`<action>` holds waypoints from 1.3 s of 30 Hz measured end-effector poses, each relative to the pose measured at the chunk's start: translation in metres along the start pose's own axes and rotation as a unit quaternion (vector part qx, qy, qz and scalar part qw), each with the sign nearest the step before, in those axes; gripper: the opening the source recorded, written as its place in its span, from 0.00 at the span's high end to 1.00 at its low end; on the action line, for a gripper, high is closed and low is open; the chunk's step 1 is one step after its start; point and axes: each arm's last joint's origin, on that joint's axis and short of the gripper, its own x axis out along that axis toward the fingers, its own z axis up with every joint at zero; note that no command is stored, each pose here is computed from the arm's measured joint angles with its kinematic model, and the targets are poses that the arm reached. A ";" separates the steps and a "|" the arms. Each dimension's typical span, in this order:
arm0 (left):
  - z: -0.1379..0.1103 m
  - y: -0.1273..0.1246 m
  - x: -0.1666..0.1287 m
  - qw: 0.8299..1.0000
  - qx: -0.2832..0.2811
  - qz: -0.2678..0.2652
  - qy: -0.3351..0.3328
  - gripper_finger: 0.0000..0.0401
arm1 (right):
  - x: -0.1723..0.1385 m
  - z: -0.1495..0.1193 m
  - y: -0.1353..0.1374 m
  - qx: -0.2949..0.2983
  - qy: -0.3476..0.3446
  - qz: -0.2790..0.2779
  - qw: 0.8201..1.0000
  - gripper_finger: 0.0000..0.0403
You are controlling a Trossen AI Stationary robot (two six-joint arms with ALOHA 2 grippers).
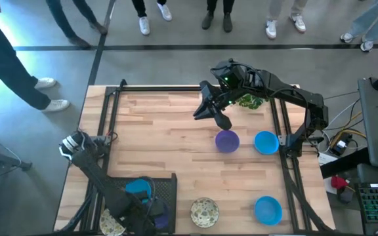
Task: Pick & Place Mini bowls
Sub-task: Stack the top blue bowl on the blue bowl on the shelf
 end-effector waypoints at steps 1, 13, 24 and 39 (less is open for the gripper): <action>0.000 0.003 -0.005 1.000 -0.004 0.007 -0.002 0.86 | -0.001 0.000 0.001 0.000 -0.001 0.000 1.000 0.86; 0.000 0.042 -0.069 0.985 -0.053 0.106 -0.127 0.86 | -0.015 0.000 0.009 -0.001 0.001 -0.001 1.000 0.86; 0.014 0.077 -0.096 0.956 -0.078 0.212 -0.189 0.86 | -0.020 -0.006 0.013 0.018 0.029 0.003 0.999 0.86; 0.033 0.126 -0.155 0.891 -0.112 0.265 -0.352 0.86 | -0.033 -0.033 0.017 0.173 0.165 -0.101 0.966 0.86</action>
